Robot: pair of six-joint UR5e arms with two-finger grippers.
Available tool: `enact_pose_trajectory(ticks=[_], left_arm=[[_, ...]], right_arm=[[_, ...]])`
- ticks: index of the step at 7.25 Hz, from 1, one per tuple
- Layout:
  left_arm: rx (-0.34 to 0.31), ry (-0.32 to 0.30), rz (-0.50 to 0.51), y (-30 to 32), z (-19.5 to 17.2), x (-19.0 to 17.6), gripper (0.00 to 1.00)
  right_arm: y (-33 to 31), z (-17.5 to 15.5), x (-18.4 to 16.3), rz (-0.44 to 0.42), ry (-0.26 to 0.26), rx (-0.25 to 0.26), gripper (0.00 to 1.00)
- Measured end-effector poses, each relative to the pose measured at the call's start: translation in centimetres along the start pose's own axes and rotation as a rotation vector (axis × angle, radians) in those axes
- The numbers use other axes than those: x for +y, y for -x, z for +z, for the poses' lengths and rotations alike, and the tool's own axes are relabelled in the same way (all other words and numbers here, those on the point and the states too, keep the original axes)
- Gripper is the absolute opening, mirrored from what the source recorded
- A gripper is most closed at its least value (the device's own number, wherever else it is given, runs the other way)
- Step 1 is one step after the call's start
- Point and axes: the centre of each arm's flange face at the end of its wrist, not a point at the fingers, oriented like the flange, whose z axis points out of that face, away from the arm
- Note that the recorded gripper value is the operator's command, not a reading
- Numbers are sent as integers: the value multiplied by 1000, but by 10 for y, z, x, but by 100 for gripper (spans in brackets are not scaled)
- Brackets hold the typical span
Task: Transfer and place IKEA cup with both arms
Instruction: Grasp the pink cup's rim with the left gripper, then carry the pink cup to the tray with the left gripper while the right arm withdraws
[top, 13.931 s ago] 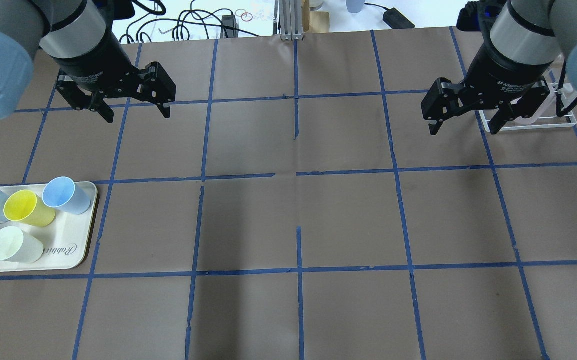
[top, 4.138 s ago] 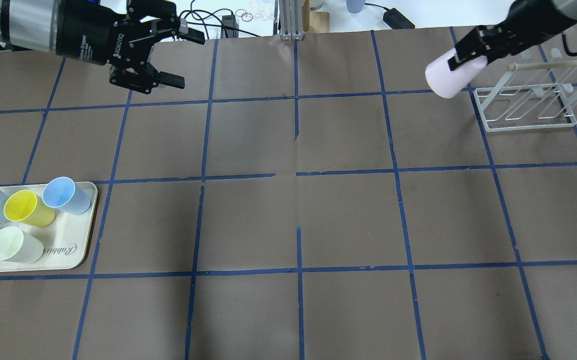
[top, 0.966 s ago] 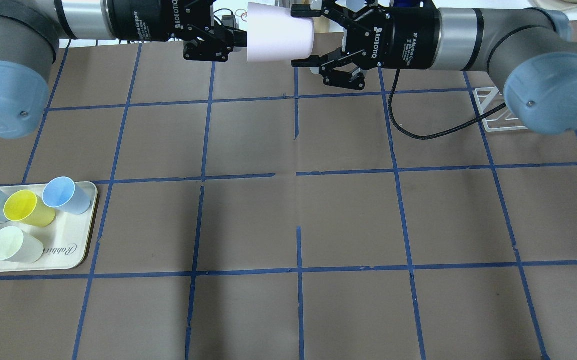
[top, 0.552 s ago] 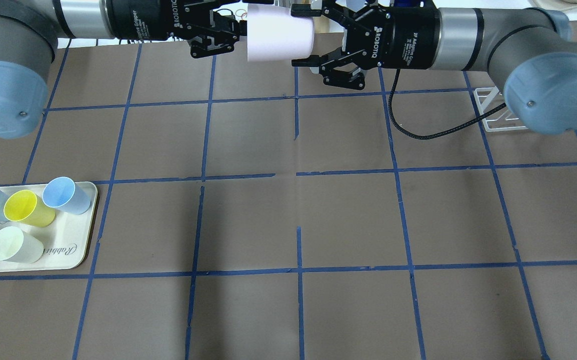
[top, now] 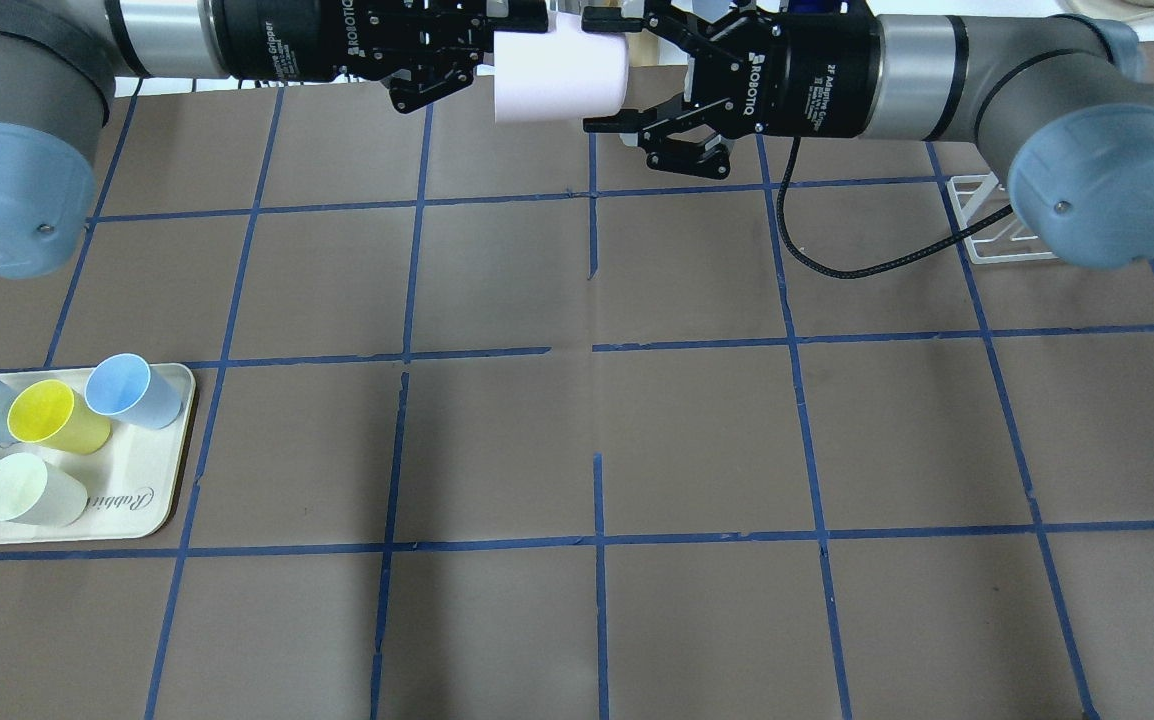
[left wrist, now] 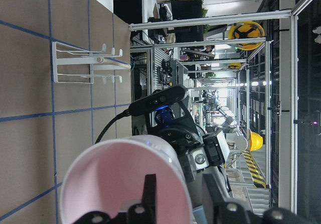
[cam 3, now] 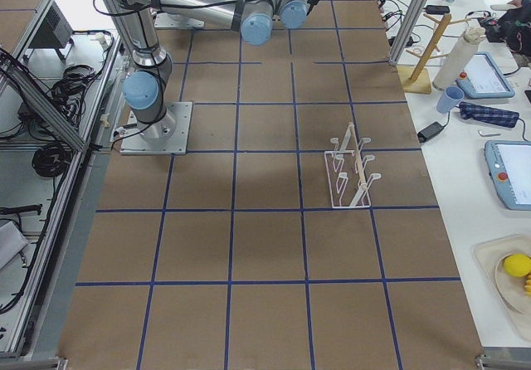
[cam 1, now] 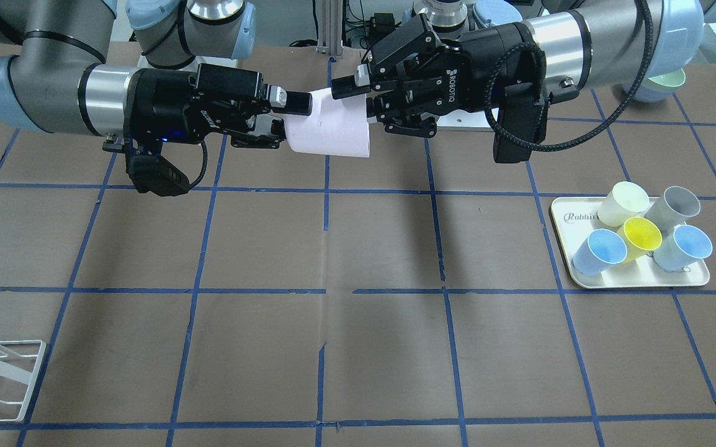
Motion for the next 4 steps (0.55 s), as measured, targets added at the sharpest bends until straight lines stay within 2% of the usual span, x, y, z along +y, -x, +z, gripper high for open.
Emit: enact_pose_trajectory(ticks=[1,2,4], left_arm=[[0,0,-1,0,0,0,15],[0,0,0,0,0,0,15],[-1,-1,0,0,0,0,11]], right_arm=[[0,0,0,-2,0,0,45],[0,0,0,-2,0,-1,99],[0,-2,0,11,-3,-7,100]])
